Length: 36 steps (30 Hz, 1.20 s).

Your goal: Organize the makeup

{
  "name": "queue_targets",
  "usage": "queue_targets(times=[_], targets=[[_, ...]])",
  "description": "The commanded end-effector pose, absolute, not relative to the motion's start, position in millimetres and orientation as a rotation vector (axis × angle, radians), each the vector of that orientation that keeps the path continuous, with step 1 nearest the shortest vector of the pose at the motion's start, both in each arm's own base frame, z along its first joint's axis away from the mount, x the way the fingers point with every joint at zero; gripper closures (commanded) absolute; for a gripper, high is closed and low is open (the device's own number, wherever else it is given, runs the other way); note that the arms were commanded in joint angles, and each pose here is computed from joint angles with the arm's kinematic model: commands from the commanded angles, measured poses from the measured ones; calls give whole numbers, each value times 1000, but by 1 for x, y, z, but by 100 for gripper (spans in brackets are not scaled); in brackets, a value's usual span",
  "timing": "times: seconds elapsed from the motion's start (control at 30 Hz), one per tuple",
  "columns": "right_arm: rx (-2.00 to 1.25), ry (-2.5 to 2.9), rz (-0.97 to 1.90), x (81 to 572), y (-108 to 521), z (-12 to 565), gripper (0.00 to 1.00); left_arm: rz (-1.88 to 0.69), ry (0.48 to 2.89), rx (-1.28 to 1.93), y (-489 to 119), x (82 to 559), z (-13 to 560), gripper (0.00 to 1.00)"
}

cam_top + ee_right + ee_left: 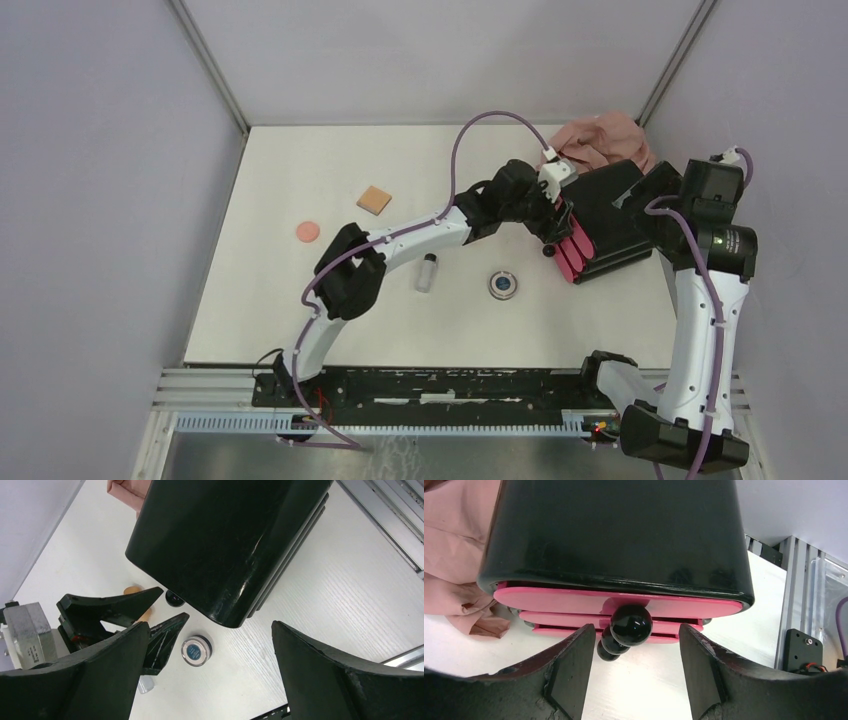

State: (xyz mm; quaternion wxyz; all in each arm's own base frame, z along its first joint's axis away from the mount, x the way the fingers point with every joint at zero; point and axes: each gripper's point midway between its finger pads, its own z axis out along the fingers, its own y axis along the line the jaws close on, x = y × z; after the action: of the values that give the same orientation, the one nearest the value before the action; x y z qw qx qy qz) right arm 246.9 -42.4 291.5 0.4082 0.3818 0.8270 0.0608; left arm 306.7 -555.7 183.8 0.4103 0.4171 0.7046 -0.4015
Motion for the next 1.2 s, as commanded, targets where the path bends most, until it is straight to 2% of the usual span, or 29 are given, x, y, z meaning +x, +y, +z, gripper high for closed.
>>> queue_targets(times=[0.0, 0.33, 0.4, 0.6, 0.73, 0.83, 1.03, 1.17], targets=[[945, 2091, 149, 245, -42, 293, 1, -1025, 1697, 1073, -569, 311, 202, 31], [945, 2106, 152, 245, -42, 287, 1, -1025, 1695, 1059, -578, 316, 197, 38], [945, 2111, 154, 245, -41, 286, 1, -1030, 1691, 1058, -580, 317, 197, 44], [943, 2110, 160, 246, -41, 286, 1, -1029, 1692, 1051, -582, 318, 194, 49], [941, 2113, 163, 247, -40, 285, 1, -1034, 1695, 1057, -580, 315, 195, 68], [940, 2116, 166, 248, -40, 284, 1, -1036, 1683, 1058, -575, 312, 202, 87], [940, 2129, 165, 245, -39, 278, 1, -996, 1645, 1009, -546, 303, 219, 96], [932, 2140, 221, 248, -31, 271, 1, -975, 1672, 1008, -532, 297, 214, 97]])
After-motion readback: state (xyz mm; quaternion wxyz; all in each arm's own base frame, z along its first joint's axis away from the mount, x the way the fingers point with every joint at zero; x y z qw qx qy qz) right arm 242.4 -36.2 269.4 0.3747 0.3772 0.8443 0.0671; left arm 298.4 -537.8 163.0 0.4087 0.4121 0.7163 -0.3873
